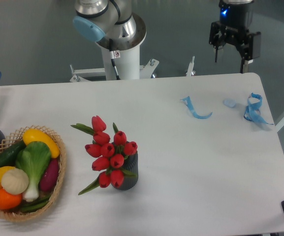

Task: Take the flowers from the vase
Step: 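Open the gripper and start moving it toward the red tulips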

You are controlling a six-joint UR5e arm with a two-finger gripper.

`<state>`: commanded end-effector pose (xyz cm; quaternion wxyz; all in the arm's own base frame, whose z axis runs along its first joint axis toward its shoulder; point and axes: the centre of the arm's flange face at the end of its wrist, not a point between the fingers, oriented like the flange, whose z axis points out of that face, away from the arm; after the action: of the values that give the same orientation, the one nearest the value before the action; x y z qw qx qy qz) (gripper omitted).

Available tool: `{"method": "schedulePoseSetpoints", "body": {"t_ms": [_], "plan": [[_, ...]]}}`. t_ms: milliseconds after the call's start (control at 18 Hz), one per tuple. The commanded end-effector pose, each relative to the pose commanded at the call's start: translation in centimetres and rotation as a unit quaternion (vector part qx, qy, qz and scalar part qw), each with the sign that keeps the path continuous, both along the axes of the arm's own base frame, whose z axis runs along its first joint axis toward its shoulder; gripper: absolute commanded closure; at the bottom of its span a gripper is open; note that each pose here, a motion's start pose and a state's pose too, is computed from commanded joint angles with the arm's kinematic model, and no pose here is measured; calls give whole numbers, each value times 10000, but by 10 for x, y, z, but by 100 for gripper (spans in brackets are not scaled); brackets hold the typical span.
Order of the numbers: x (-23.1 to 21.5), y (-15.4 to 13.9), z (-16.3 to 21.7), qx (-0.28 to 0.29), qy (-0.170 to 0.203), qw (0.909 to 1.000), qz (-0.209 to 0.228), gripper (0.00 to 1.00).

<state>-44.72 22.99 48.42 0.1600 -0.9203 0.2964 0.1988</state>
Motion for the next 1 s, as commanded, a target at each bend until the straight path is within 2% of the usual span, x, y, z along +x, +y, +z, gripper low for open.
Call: {"method": "schedulePoseSetpoints", "body": {"t_ms": [278,500,667,889,1000], "plan": [[13,0,-4,19,43,10000,55,0],[11,1,-15,122,215,9997,92,0],[14,5,-18,369,-80,9980,509,0],[20,20,-28,448,-309,9971,534,0],[34,39,-45,456,-552,9964,460,0]]}}
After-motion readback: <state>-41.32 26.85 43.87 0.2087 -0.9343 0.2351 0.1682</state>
